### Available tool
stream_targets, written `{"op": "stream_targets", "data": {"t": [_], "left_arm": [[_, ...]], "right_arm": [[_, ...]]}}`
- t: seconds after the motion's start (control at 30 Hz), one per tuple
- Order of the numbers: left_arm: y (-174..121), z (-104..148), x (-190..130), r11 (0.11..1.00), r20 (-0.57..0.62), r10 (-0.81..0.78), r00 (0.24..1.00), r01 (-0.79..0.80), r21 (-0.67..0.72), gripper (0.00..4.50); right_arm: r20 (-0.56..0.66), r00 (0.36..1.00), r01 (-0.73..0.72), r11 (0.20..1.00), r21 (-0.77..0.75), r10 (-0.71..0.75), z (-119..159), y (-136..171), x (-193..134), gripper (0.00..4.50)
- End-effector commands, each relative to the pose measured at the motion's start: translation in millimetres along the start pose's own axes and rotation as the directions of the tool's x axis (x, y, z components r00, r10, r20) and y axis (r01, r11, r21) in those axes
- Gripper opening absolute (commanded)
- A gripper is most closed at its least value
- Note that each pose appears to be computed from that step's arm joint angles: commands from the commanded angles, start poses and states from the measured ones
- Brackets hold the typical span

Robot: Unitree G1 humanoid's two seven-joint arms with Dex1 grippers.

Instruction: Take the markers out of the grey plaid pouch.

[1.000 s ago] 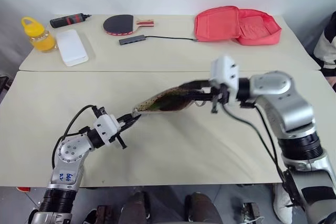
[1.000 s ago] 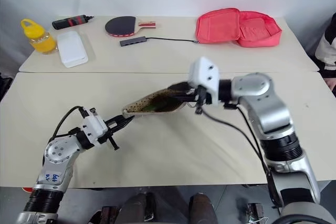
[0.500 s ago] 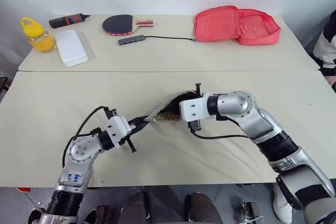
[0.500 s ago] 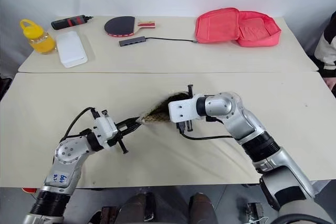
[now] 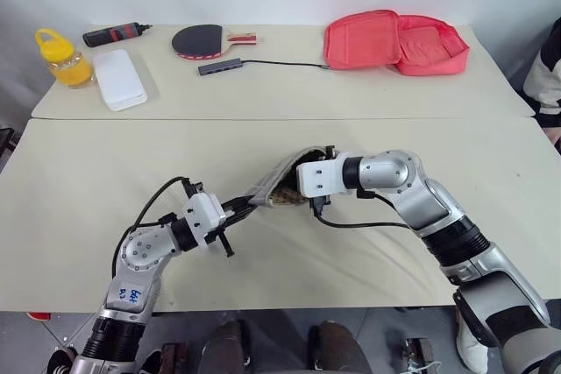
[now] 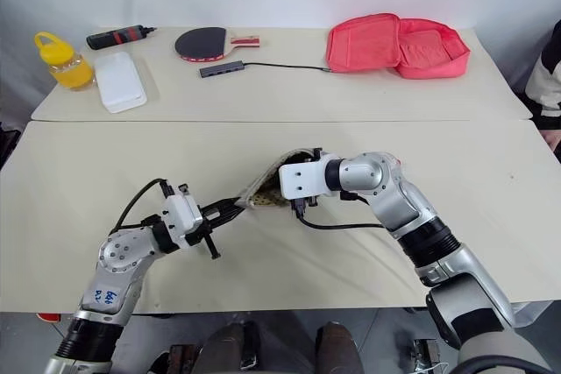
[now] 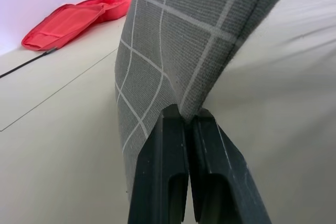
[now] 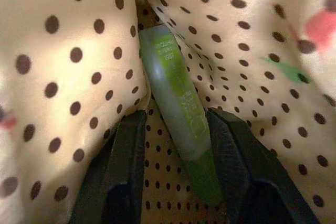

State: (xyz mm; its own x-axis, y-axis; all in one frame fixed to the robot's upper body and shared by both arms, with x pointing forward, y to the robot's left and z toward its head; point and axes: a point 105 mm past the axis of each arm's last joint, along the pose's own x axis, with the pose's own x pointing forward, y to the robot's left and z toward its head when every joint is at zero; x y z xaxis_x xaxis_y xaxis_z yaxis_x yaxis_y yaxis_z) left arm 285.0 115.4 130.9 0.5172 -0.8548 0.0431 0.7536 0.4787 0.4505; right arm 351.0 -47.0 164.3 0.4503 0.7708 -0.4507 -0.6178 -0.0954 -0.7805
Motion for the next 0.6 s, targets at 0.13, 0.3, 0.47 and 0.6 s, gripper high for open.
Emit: {"op": "stream_targets", "data": {"t": [0.13,0.3,0.47,0.6], "left_arm": [[-8.5,22.4,8.9,0.999,0.092,-0.051,0.994,0.049,0.016,0.0],[-9.5,33.5,12.8,0.998,0.132,-0.058,0.99,0.057,0.012,0.0],[-11.9,35.3,13.7,0.997,0.134,-0.071,0.988,0.07,0.015,0.0],[-12.7,36.5,14.3,0.997,0.137,-0.074,0.988,0.072,0.017,0.0]], "right_arm": [[0.005,0.998,0.058,0.996,-0.065,-0.057,7.9,-13.3,1.4,1.92],[-0.012,0.999,0.033,0.996,-0.085,-0.034,4.4,-4.8,12.3,1.92],[-0.009,0.999,0.037,0.996,-0.084,-0.038,3.6,-2.3,20.0,1.92],[-0.025,1.0,0.013,0.997,-0.079,-0.015,-3.0,7.3,23.7,1.92]]}}
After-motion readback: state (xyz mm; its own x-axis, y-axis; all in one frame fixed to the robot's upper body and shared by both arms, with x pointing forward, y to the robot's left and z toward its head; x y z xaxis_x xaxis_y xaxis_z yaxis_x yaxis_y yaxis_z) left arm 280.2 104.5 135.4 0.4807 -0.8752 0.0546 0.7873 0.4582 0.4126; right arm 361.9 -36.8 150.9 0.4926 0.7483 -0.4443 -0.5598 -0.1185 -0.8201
